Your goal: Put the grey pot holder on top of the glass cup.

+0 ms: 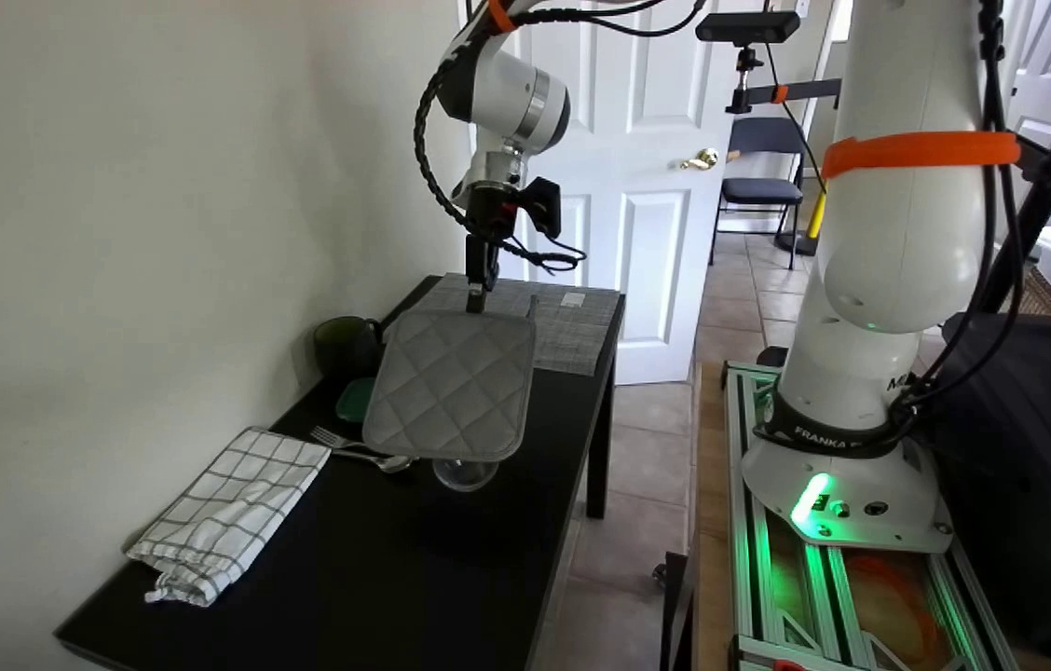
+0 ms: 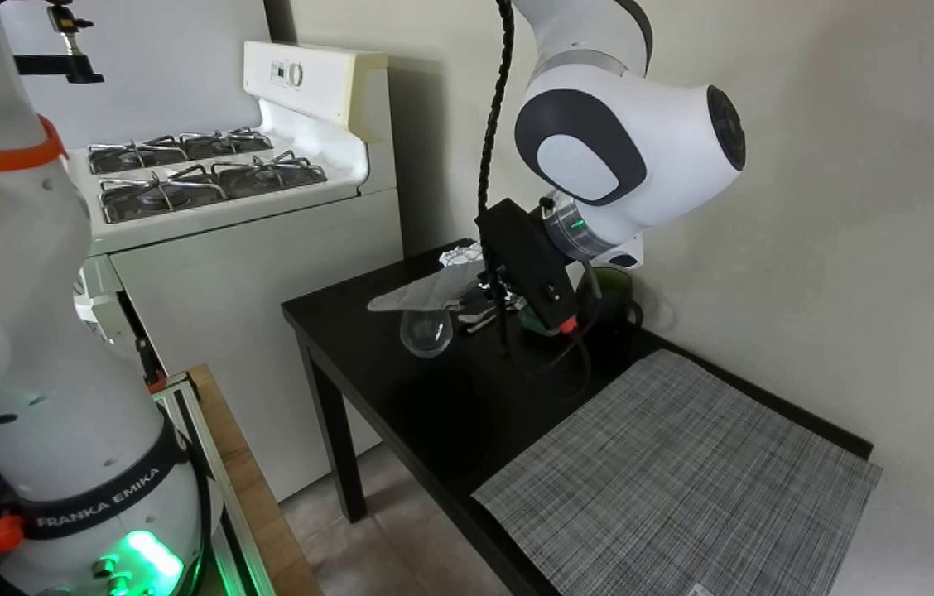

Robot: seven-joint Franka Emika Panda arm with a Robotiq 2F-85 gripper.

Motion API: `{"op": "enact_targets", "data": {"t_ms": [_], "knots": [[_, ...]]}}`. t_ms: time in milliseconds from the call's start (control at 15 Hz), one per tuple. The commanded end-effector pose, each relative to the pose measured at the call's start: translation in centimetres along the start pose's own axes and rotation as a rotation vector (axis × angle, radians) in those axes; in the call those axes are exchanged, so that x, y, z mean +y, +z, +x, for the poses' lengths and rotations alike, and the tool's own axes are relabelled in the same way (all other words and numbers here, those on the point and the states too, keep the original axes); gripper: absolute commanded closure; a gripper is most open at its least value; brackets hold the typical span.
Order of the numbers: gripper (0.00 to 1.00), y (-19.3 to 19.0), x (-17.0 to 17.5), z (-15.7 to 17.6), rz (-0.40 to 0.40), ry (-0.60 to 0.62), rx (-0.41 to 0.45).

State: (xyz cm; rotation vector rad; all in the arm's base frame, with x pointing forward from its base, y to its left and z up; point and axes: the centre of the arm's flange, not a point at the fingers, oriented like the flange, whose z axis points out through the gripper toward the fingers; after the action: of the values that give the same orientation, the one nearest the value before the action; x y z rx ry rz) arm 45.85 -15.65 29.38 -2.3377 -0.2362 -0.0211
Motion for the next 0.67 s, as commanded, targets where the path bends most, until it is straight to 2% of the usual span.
{"op": "enact_targets", "data": {"t_ms": [0, 600], "knots": [[0.99, 0.9, 0.5, 1.1, -0.016, -0.026, -0.009], [0.99, 2.9, 0.5, 2.2, -0.007, -0.057, -0.058]]}}
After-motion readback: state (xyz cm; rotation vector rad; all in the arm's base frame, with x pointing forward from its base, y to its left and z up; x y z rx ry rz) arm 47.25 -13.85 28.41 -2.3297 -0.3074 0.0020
